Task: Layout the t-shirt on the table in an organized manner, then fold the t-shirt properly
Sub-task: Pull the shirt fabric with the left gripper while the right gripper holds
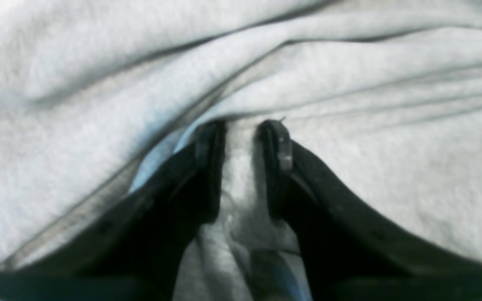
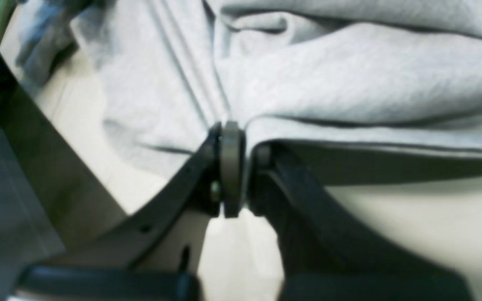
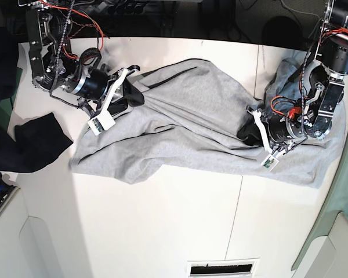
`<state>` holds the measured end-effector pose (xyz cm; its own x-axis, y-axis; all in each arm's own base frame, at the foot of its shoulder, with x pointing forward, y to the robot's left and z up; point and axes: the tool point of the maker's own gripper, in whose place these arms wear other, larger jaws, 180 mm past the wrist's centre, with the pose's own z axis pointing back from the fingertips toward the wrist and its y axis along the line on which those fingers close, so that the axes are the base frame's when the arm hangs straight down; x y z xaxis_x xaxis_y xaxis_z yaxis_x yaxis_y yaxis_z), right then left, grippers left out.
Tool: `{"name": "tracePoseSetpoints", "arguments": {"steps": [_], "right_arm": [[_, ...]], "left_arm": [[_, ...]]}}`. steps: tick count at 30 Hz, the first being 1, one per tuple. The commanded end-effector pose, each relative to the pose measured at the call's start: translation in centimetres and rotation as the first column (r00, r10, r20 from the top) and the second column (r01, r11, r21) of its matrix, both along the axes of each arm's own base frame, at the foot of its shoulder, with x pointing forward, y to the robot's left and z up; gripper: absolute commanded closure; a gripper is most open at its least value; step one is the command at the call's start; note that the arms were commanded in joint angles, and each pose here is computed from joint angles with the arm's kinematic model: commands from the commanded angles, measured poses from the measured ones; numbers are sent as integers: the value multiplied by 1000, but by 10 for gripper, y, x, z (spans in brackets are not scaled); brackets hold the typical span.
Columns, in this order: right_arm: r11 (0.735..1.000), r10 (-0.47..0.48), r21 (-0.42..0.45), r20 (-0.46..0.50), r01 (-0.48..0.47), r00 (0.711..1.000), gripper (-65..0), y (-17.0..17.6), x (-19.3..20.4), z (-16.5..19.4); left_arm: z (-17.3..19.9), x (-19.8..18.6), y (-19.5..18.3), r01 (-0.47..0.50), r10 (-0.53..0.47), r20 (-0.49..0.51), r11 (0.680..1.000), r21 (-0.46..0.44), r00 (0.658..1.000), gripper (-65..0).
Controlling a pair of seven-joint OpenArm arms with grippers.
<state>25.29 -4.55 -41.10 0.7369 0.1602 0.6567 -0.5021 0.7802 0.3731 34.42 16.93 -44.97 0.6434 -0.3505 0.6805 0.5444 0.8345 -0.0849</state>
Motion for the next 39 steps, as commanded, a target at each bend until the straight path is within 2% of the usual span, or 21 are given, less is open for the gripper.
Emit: {"name": "tracePoseSetpoints", "arguments": {"steps": [1,5,9,10,13,14,15,18,22,25,28,32,36,39], "right_arm": [[1000,6,-15,28,-5,1000,0,-8,2,9],[1000,3,4,19,-3,1000,0,-22,-13,22],[1000,9,26,-56,-7,998,0,-25,-37,18],[1000,8,27,-68,-6,998,-40,-25,-42,15],[999,0,37,-70,3,998,-313,-25,-46,14],[999,-5,41,-62,8,998,-375,-25,-44,15],[999,-17,49,-40,19,999,-408,-26,-39,18],[996,-76,55,42,73,996,-411,-37,-15,32],[985,-171,37,138,168,975,-411,-60,27,53],[970,-233,-10,227,242,945,-411,-78,63,69],[941,-310,-47,283,336,907,-411,-101,101,74],[913,-371,-59,285,403,884,-411,-123,147,70],[885,-399,-149,241,440,885,-411,-147,176,48],[899,-384,-153,174,410,907,-411,-147,185,30]], "left_arm": [[9,13,13,-23,22,31,999,36,999,-196],[8,13,2,-14,14,27,1000,16,1000,-196],[5,10,-7,1,-1,9,1000,5,1000,-196],[5,10,-7,0,0,9,1000,2,1000,-196],[6,10,-8,0,0,10,1000,-2,1000,-196],[7,9,-10,15,-14,11,1000,-8,1000,-196],[9,8,-14,36,-36,14,999,-15,999,-196],[14,7,-17,69,-68,19,998,-14,997,-196],[21,9,-9,72,-72,23,997,2,997,-196],[34,8,-8,87,-87,23,996,-23,996,-196],[51,3,-16,150,-150,20,988,-40,989,-196],[69,-4,-23,193,-192,23,980,-54,981,-196],[55,-24,-27,186,-188,-18,980,-68,982,-196],[36,-36,-24,134,-136,-63,990,-43,989,-196]]}}
